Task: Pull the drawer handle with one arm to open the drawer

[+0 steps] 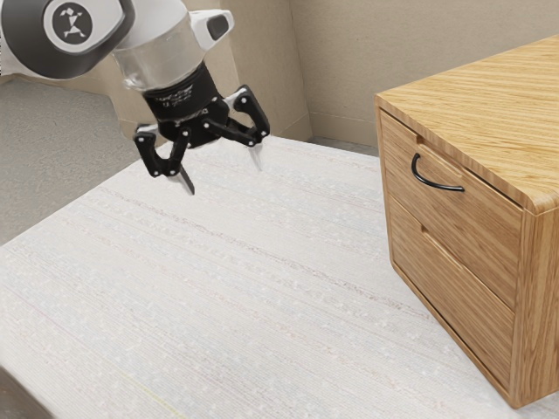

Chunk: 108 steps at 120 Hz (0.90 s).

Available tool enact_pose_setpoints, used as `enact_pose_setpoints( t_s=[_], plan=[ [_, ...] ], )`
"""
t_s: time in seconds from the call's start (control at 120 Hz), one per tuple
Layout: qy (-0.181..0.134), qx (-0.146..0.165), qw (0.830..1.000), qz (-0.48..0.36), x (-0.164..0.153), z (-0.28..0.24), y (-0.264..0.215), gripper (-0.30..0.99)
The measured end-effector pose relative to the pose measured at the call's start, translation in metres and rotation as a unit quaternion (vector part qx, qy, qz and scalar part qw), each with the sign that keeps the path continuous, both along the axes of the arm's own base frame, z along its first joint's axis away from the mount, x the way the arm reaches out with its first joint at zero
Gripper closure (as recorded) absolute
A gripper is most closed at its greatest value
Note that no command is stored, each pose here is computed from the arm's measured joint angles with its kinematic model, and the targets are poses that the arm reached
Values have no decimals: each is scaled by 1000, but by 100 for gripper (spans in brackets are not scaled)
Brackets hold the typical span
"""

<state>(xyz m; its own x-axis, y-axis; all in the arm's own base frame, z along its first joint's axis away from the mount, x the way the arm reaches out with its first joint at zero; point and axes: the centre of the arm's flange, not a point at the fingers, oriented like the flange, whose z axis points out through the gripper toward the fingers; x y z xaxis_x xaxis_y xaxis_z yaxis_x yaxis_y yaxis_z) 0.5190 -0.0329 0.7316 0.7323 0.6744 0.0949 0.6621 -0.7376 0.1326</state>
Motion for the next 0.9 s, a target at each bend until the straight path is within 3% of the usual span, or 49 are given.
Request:
enact_pose_setpoints(
  t_s=[0.142, 0.258, 0.575, 0.9],
  plan=[
    [-12, -35, 997, 74, 6, 0, -10, 0],
    [-32, -59, 994, 89, 2, -3, -54, 0],
    [-107, -115, 977, 147, 7, -14, -101, 0],
    [-125, -146, 963, 189, 15, -33, -120, 0]
  ],
)
